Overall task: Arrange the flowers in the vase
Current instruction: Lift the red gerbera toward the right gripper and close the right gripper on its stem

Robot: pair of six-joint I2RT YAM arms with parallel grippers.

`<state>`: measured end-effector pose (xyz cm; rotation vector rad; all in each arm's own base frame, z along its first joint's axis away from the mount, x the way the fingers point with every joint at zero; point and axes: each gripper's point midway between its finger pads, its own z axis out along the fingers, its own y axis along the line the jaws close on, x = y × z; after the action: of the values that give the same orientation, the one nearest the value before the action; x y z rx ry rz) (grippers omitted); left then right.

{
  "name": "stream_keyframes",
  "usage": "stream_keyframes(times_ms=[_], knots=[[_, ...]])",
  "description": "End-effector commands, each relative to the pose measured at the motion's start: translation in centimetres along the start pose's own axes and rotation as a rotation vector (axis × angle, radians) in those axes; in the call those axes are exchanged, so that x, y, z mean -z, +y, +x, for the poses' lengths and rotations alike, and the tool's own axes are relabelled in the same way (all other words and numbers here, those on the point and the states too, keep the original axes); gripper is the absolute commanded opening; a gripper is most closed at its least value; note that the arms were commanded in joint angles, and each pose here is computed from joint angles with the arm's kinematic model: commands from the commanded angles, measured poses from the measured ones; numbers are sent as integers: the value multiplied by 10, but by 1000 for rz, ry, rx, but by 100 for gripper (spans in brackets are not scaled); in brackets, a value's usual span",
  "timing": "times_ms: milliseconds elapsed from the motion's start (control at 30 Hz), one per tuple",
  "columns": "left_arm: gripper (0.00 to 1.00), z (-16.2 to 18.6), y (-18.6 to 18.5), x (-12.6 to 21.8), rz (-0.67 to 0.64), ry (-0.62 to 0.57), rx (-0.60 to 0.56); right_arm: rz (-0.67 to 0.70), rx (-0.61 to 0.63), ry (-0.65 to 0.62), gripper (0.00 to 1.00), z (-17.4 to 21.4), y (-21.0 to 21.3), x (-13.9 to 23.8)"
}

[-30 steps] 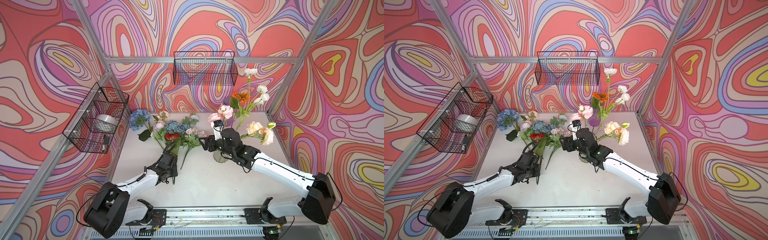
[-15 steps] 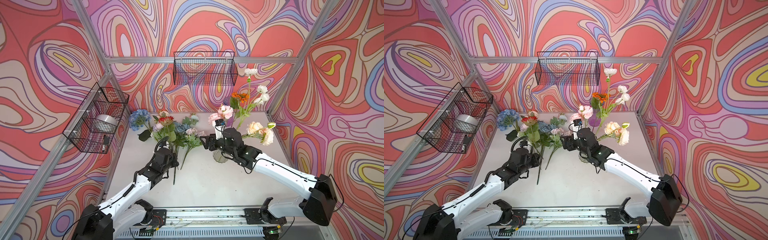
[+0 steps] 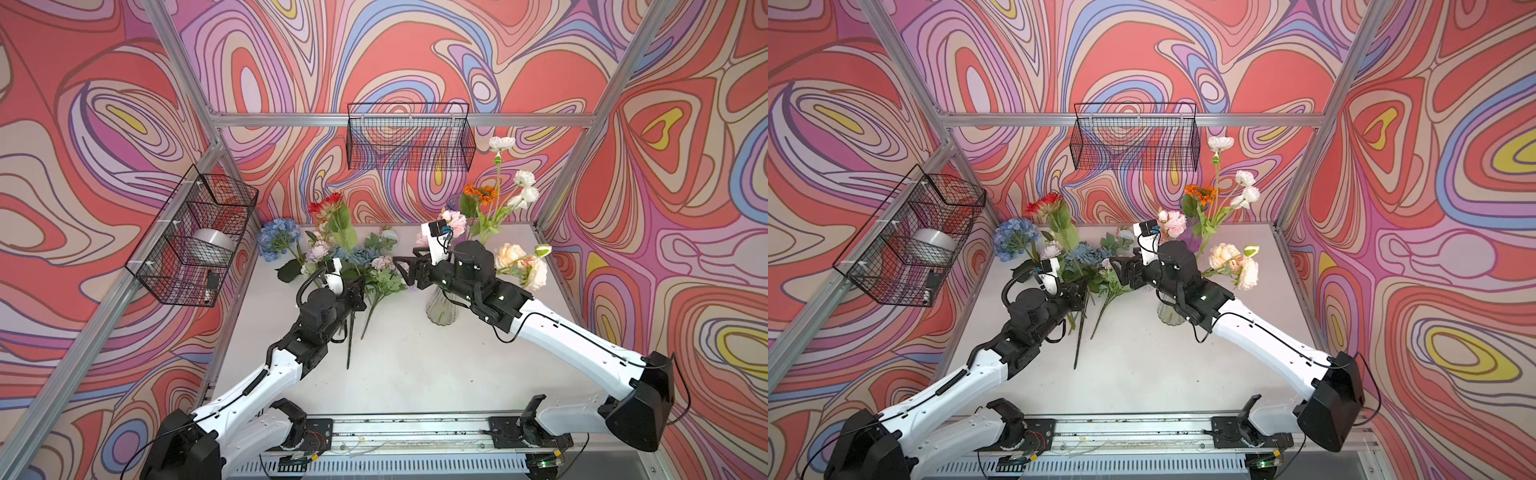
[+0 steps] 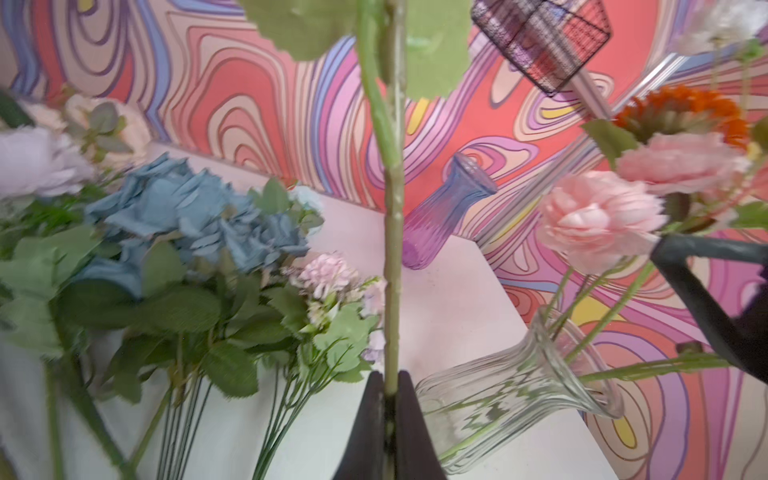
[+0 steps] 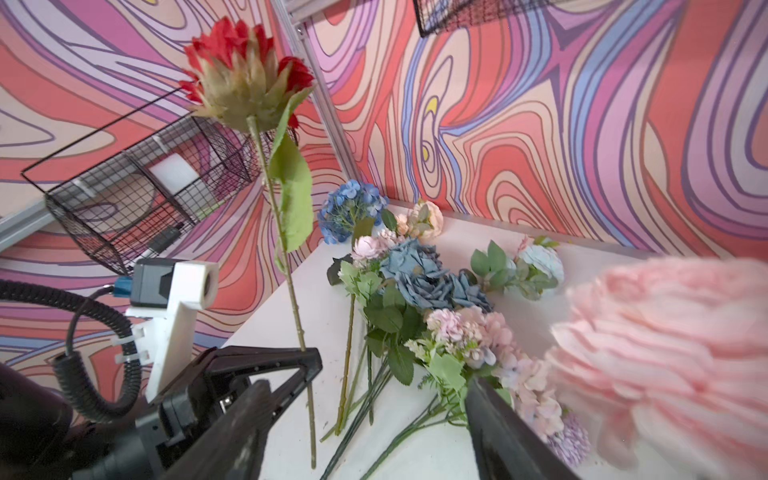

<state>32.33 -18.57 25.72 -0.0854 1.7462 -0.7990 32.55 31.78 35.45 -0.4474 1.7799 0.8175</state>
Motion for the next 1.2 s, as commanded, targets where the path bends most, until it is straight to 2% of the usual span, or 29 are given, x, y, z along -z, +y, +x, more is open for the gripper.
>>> stream_keyframes(times_ms=[0, 233, 367, 667, 800, 967, 1033, 1067, 1167], knots=[[0, -22, -45, 0, 161, -83, -92, -70, 58, 6, 77, -6, 15, -6], [0, -2, -87, 4, 268, -56, -204, -106, 46, -6, 75, -13, 22, -12], [0, 8, -99, 5, 301, -37, -218, -125, 16, -3, 67, -8, 24, -13], [0, 19, -107, 4, 329, -11, -238, -139, -22, 12, 35, 2, 24, -14], [0, 21, -111, 4, 341, -2, -255, -147, -27, 24, 15, 7, 24, -15], [0, 23, -116, 5, 349, 3, -276, -148, -26, 28, 1, 9, 24, -14], [0, 22, -116, 6, 346, -2, -273, -146, -25, 28, 0, 9, 24, -14], [12, 21, -115, 6, 345, -6, -270, -145, -25, 28, 0, 10, 23, -13], [64, 17, -111, 7, 321, -25, -243, -138, -22, 23, 0, 9, 22, -11]])
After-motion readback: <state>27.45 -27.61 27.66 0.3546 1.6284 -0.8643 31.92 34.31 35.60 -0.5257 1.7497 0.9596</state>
